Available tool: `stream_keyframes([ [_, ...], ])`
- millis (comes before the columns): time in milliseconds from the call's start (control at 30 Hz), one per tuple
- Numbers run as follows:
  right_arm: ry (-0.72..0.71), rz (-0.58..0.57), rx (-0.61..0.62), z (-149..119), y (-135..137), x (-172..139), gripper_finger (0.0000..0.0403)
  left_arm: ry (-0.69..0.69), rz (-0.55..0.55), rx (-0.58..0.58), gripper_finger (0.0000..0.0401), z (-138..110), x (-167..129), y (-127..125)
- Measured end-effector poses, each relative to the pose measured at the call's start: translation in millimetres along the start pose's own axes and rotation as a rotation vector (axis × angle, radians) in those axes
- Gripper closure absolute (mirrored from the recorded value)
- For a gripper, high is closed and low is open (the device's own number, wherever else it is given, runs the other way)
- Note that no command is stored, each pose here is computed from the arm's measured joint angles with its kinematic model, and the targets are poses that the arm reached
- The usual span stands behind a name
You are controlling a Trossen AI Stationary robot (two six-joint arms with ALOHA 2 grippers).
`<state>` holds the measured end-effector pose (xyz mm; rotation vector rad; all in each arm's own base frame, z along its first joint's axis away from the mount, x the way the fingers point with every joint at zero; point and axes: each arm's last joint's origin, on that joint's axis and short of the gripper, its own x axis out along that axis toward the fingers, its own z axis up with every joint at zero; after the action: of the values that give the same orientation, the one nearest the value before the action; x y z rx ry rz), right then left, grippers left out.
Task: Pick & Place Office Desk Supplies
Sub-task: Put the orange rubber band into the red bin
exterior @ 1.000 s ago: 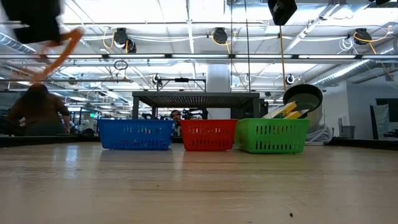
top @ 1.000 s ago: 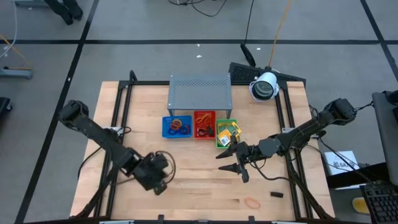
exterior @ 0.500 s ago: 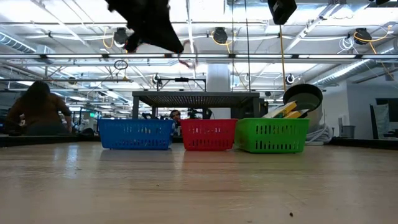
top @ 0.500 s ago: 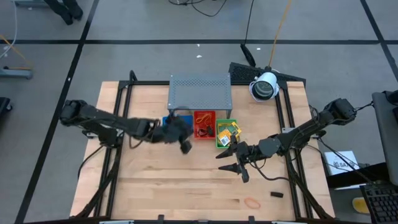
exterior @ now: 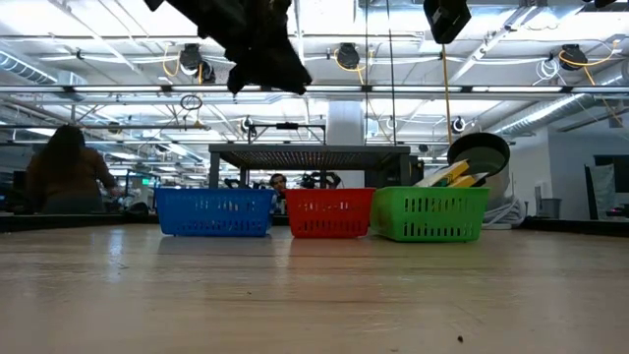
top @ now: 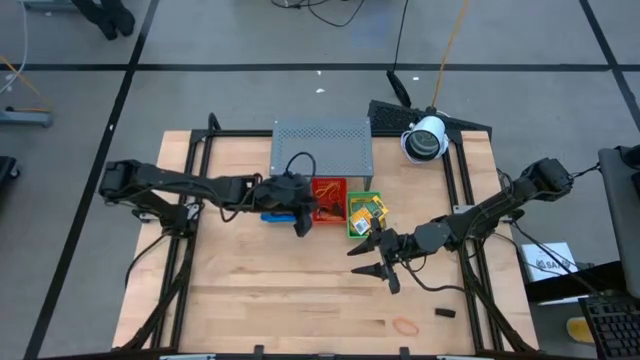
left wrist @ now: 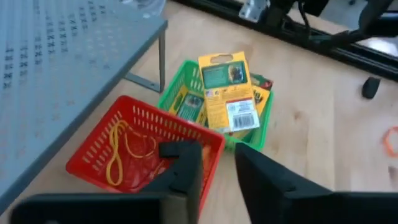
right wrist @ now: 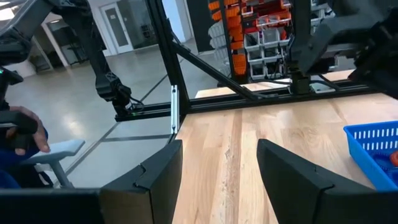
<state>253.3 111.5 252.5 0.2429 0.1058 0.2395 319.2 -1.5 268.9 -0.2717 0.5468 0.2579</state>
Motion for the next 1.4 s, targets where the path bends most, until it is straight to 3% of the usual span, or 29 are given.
stream_keyframes([
  [233,0.033,0.004,0.019,-3,0,0,0.0206,-0.001,-0.017,0.009,0.0213,-8,18,-10],
  [333,0.105,0.049,0.027,-10,3,-1,0.0206,0.064,-0.119,0.053,0.0197,-22,25,-24],
  [433,0.181,0.093,0.015,-19,14,-4,0.0206,0.087,-0.218,0.119,0.0196,-38,29,-50],
  [600,0.293,0.155,-0.006,-37,43,-16,0.0206,-0.031,-0.391,0.279,0.0207,-59,25,-106],
  [733,0.396,0.131,0.104,-59,71,-30,0.0206,-0.148,-0.503,0.405,0.0216,-75,15,-143],
  [867,0.45,0.092,0.166,-84,93,-37,0.0206,-0.176,-0.569,0.464,0.0222,-91,8,-165],
  [1167,0.579,0.003,0.37,-155,107,-24,0.0206,-0.116,-0.567,0.398,0.0219,-115,-2,-183],
  [1400,0.645,0.003,0.407,-178,113,-26,0.0206,-0.155,-0.513,0.407,0.0219,-113,-2,-182],
])
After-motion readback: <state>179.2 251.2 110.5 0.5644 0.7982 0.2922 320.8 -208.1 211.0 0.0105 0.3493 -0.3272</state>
